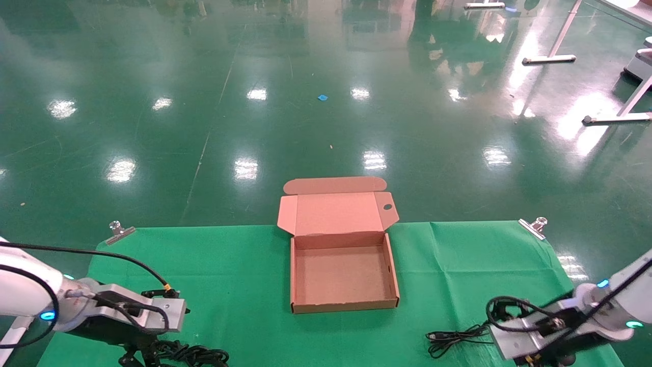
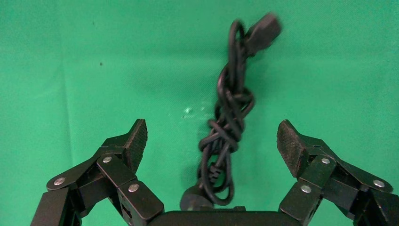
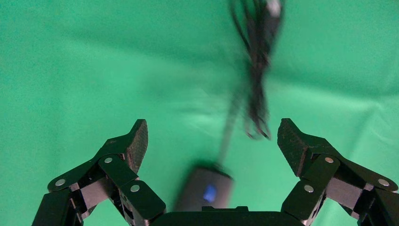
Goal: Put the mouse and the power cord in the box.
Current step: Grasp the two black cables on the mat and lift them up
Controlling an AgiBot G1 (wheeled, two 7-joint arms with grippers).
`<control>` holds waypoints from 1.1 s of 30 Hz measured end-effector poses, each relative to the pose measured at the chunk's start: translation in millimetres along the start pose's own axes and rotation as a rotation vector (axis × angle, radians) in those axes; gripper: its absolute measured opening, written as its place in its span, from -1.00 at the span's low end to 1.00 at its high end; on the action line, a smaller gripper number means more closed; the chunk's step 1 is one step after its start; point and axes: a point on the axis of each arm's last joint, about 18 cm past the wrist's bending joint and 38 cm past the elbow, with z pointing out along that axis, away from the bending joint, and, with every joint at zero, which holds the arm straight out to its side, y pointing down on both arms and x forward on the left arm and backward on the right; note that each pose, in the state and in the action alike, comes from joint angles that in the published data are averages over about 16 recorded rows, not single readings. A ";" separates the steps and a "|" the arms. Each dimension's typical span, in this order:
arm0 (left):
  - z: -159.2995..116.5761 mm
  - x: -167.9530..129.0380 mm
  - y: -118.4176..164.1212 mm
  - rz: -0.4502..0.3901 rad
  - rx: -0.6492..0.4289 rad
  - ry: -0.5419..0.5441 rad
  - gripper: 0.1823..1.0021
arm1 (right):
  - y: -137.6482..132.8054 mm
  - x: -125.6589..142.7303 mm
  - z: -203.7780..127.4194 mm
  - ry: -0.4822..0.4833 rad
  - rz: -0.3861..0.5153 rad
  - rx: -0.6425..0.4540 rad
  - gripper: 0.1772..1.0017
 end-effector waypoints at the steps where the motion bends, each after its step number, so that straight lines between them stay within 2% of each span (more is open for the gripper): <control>1: 2.5 -1.3 1.4 0.001 -0.011 -0.007 1.00 | 0.3 2.4 3.3 0.008 -0.004 -0.010 1.00; 14: 26.1 -2.0 10.4 0.010 -0.078 -0.038 1.00 | -1.1 14.2 33.8 0.069 -0.025 -0.070 1.00; 33: 36.0 9.1 15.9 0.027 -0.088 -0.012 0.99 | -4.5 17.1 50.6 0.105 -0.024 -0.085 0.96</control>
